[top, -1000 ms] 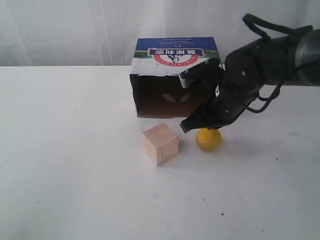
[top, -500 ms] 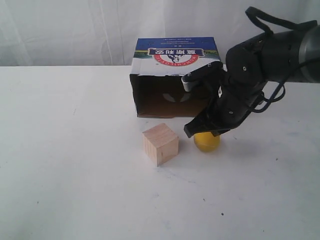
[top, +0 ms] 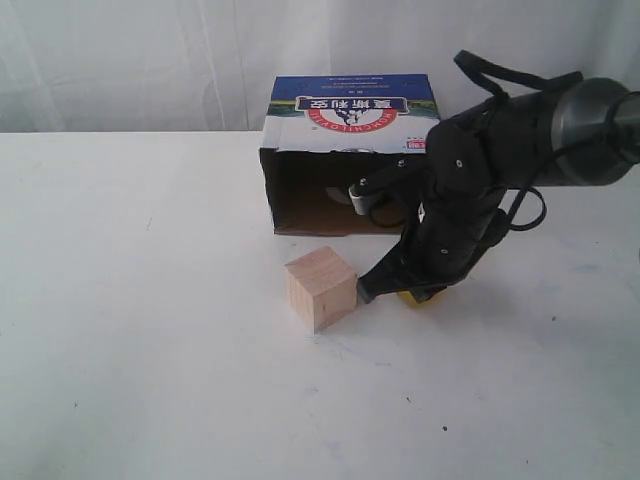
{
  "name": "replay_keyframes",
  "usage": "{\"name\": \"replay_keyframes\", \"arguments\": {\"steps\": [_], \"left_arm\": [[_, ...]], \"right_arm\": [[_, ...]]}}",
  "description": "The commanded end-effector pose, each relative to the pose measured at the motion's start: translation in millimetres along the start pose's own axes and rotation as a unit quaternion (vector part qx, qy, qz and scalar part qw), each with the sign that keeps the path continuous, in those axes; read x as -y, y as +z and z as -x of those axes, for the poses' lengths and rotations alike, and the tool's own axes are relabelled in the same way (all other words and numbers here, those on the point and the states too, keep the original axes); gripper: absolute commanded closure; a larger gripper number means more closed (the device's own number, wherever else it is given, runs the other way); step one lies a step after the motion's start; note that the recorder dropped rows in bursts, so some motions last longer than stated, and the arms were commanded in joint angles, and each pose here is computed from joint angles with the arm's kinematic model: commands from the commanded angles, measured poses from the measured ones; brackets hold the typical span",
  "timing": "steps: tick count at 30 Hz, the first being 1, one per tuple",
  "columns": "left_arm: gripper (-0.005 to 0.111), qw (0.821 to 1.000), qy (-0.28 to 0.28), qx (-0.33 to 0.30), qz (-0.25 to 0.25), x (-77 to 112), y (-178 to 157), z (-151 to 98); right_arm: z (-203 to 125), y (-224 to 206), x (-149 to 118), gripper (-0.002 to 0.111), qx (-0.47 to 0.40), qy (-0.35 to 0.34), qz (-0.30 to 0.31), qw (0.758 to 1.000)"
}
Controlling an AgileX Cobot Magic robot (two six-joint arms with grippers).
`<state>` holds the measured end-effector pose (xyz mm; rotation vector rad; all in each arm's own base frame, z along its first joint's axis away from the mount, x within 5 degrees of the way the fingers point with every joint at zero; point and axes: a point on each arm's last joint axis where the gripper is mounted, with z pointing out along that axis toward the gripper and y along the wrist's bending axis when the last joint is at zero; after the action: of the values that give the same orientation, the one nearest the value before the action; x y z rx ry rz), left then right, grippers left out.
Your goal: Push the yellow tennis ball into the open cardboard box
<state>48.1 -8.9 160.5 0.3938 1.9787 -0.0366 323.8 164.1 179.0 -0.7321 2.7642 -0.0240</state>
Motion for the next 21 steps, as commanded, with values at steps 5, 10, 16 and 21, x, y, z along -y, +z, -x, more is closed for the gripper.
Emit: {"name": "replay_keyframes", "arguments": {"steps": [5, 10, 16, 21], "left_arm": [[0.107, 1.0, 0.004, -0.004, -0.002, 0.3, 0.3, -2.0], [0.107, 1.0, 0.004, -0.004, -0.002, 0.3, 0.3, -2.0], [0.107, 1.0, 0.004, -0.004, -0.002, 0.3, 0.3, -2.0], [0.107, 1.0, 0.004, -0.004, -0.002, 0.3, 0.3, -2.0]], "right_arm": [[11.8, 2.1, 0.6, 0.108, 0.051, -0.015, -0.003, 0.999], [26.6, -9.4, 4.4, 0.108, 0.08, -0.031, -0.019, 0.996], [47.2, -37.5, 11.1, 0.108, 0.105, -0.041, -0.043, 0.993], [44.5, -60.6, 13.3, 0.108, 0.104, -0.031, -0.044, 0.993]]}}
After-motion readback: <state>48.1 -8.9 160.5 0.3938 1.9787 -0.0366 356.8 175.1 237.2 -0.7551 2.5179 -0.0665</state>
